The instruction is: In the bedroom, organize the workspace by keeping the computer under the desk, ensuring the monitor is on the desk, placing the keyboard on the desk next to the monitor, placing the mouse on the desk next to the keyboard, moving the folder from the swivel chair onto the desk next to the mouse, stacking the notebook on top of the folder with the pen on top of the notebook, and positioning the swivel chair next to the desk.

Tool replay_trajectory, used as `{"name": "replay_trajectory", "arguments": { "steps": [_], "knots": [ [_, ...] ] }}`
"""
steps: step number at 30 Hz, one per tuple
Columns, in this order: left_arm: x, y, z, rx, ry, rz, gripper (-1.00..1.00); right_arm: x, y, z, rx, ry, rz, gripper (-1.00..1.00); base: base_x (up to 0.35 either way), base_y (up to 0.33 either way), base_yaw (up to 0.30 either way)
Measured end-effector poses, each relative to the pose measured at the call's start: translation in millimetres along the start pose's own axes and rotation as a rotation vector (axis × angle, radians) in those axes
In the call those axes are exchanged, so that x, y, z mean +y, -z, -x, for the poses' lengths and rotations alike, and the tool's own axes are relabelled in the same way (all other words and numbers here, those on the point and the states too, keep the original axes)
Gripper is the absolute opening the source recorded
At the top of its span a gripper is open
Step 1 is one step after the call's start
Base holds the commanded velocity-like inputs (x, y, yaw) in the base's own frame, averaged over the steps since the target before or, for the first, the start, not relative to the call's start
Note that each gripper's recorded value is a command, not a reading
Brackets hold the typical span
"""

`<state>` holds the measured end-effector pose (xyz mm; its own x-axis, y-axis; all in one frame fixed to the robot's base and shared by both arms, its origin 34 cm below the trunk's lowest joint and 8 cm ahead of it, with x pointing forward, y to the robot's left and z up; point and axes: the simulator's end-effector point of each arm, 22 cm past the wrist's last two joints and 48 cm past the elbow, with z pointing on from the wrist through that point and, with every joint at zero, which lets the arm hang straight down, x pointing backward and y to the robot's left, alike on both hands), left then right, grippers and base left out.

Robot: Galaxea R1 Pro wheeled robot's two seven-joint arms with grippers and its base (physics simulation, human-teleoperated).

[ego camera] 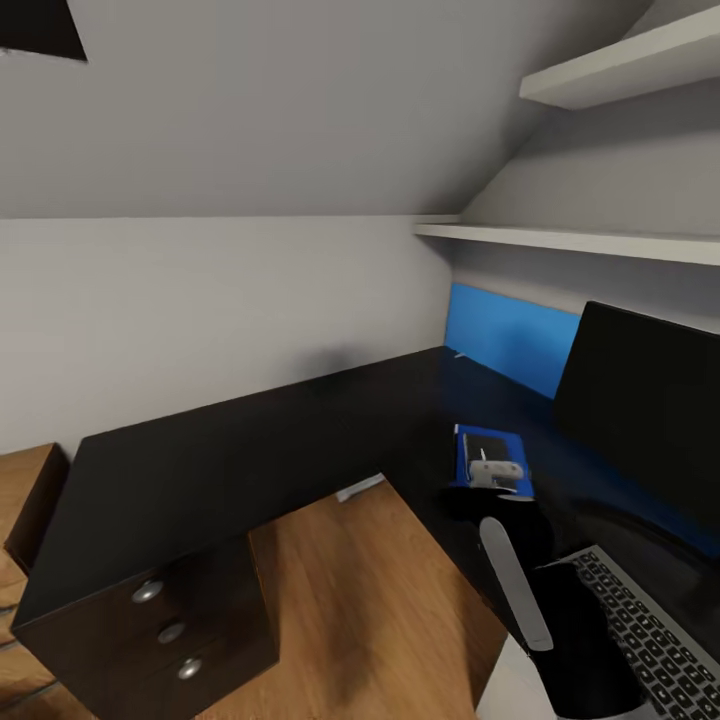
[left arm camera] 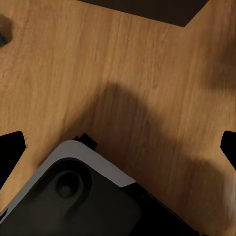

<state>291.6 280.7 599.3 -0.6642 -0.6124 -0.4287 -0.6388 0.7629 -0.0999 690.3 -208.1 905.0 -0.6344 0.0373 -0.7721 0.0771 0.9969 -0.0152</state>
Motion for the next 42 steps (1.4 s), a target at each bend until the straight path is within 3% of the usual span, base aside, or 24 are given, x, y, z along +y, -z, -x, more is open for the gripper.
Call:
{"name": "replay_trajectory", "arguments": {
  "steps": [8, 9, 16, 17, 21, 28, 29, 32, 42],
  "knots": [
    [-2.2, 1.1, 0.4, -0.001, -0.003, -0.004, 1.00, 13.6, 0.2, -4.9, 0.005, 0.034, 0.028, 1.00, -0.012, 0.003, 0.242],
    [-3.8, 2.0, 0.8, -0.002, -0.003, -0.009, 1.00, 35.2, 2.9, -9.1, 0.005, 0.071, 0.080, 1.00, -0.002, 0.001, 0.260],
    [-5.4, 3.1, 0.3, -0.001, -0.001, -0.014, 1.00, 56.6, 6.1, -17.3, 0.014, 0.118, 0.129, 1.00, -0.001, 0.000, 0.265],
    [-6.8, 3.6, 2.0, -0.007, 0.004, -0.017, 1.00, 82.4, 11.8, -28.1, 0.019, 0.172, 0.177, 1.00, 0.000, 0.000, 0.240],
    [-7.9, 4.4, 3.5, -0.011, 0.007, -0.019, 1.00, 95.2, 14.5, -35.0, 0.022, 0.214, 0.193, 1.00, 0.000, 0.000, 0.249],
    [-20.8, 12.0, 17.6, -0.042, 0.027, -0.058, 1.00, 106.4, 16.2, -39.1, 0.028, 0.227, 0.225, 1.00, 0.000, 0.000, 0.256],
    [-27.6, 14.1, 21.5, -0.049, 0.034, -0.083, 1.00, 123.8, 21.4, -45.2, 0.033, 0.251, 0.277, 1.00, 0.000, 0.000, 0.236],
    [-32.7, 14.5, 21.5, -0.048, 0.036, -0.108, 1.00, 137.6, 25.4, -51.9, 0.037, 0.278, 0.312, 1.00, 0.000, 0.000, 0.232],
    [-35.2, 13.8, 18.8, -0.041, 0.033, -0.125, 1.00, 148.7, 26.9, -59.8, 0.048, 0.297, 0.339, 1.00, 0.000, 0.000, 0.243]
  ]
}}
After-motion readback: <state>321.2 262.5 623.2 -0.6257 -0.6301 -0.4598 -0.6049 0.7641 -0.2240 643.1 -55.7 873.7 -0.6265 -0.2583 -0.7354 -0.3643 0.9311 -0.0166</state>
